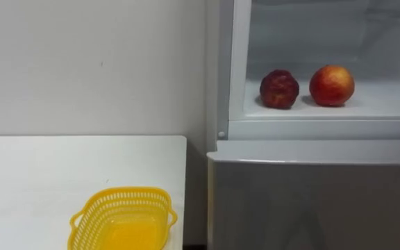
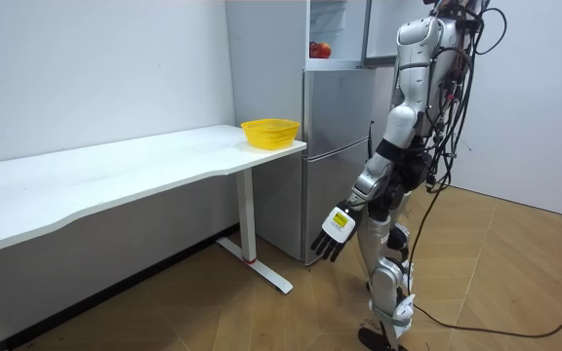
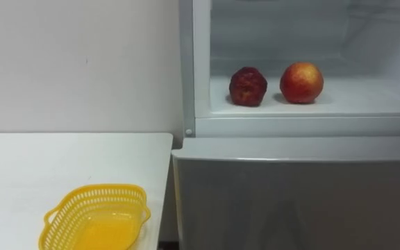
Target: Retrieve from the upper fridge
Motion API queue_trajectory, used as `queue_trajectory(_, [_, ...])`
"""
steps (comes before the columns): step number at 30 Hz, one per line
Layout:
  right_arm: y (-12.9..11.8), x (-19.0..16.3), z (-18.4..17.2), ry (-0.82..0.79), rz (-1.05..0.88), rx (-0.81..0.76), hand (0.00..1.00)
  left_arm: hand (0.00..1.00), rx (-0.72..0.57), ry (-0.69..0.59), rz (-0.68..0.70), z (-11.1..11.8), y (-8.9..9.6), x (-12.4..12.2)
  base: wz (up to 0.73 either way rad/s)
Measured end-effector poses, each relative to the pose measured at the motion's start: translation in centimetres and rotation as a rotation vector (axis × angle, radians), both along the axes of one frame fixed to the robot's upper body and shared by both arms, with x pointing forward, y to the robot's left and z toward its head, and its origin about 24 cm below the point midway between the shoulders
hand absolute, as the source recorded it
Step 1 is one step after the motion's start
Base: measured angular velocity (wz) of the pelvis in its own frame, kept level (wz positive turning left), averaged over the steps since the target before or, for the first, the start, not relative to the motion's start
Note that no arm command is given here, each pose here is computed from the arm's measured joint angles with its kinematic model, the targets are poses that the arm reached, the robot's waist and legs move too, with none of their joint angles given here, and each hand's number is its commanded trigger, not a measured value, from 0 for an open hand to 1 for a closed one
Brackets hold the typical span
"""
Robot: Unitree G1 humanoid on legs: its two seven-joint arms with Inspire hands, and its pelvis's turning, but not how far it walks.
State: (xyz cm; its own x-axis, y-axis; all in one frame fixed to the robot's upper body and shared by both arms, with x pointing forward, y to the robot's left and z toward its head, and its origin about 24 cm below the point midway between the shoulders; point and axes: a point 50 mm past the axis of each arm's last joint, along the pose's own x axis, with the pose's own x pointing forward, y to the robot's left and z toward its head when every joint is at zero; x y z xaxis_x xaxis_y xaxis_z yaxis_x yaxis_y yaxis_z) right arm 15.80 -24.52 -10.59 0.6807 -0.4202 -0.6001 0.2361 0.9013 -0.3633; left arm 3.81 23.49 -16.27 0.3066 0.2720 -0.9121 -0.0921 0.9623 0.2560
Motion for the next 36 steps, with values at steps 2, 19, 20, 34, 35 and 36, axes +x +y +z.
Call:
queue_trajectory(2, [0.6,2.4,2.5,-0.147,0.036,-0.019,0.0,0.0,0.0,0.008,0.002,0.0,0.2,-0.4,-0.06])
queue_trajectory(19, [1.8,3.9,9.0,-0.464,-0.117,-0.156,0.0,0.0,0.022,0.074,0.012,-0.2,0.1,-2.5,-0.1])
queue_trajectory(20, [2.1,4.1,9.7,-0.501,-0.123,-0.166,0.0,0.0,0.023,0.078,0.01,-0.2,0.1,-2.7,-0.11])
queue_trajectory(34, [4.9,5.9,16.9,-0.966,-0.051,-0.356,0.0,0.0,0.045,0.118,-0.028,-0.4,-0.3,-3.6,0.0])
queue_trajectory(35, [5.3,5.9,17.2,-0.995,-0.033,-0.369,0.0,0.0,0.048,0.122,-0.029,-0.4,-0.2,-3.7,0.04])
queue_trajectory(36, [5.5,5.8,17.6,-1.021,-0.019,-0.383,0.0,0.0,0.048,0.125,-0.029,-0.4,-0.2,-3.8,0.03])
